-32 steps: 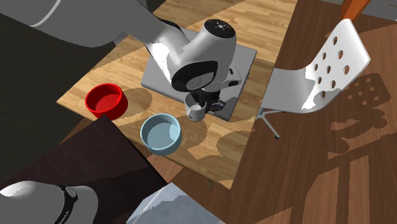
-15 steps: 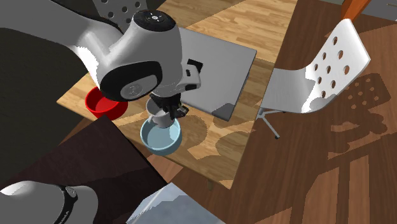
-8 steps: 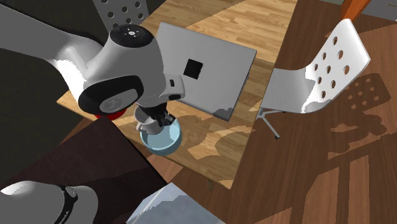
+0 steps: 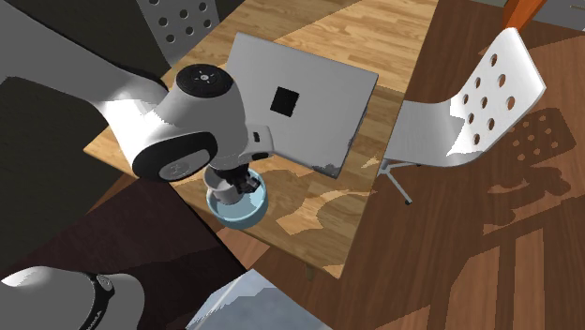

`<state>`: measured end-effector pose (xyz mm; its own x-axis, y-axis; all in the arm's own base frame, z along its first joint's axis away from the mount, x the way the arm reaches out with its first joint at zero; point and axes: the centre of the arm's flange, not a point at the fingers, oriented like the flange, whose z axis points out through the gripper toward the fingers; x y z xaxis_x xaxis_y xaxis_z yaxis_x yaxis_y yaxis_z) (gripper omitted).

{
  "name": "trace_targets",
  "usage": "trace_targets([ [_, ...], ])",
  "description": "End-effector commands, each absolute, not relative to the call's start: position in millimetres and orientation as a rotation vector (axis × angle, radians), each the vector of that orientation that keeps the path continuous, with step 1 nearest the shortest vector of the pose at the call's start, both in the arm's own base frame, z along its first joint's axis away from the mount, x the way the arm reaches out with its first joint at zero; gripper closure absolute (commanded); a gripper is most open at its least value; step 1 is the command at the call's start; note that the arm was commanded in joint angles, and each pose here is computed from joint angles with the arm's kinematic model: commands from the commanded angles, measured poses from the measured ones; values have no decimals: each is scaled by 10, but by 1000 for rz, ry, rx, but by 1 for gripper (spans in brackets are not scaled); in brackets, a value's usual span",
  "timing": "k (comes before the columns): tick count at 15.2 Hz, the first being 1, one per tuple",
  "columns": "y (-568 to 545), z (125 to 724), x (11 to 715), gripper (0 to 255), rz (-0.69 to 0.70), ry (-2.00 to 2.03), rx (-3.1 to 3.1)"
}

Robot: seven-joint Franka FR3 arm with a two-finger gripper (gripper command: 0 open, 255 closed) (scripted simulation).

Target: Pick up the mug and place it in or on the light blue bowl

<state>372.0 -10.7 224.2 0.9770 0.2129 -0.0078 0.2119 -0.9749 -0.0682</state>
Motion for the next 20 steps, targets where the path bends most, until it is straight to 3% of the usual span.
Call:
trace_targets([
  [1,-105,2126,3729,255,22,-329,-3057],
  [12,-105,1942,3729,255,22,-329,-3057],
  [13,-104,1942,3729,0,22,-329,-3057],
  [18,-105,1942,3729,0,22,-329,-3057],
  [20,-122,2206,3735,0,22,-329,-3057],
])
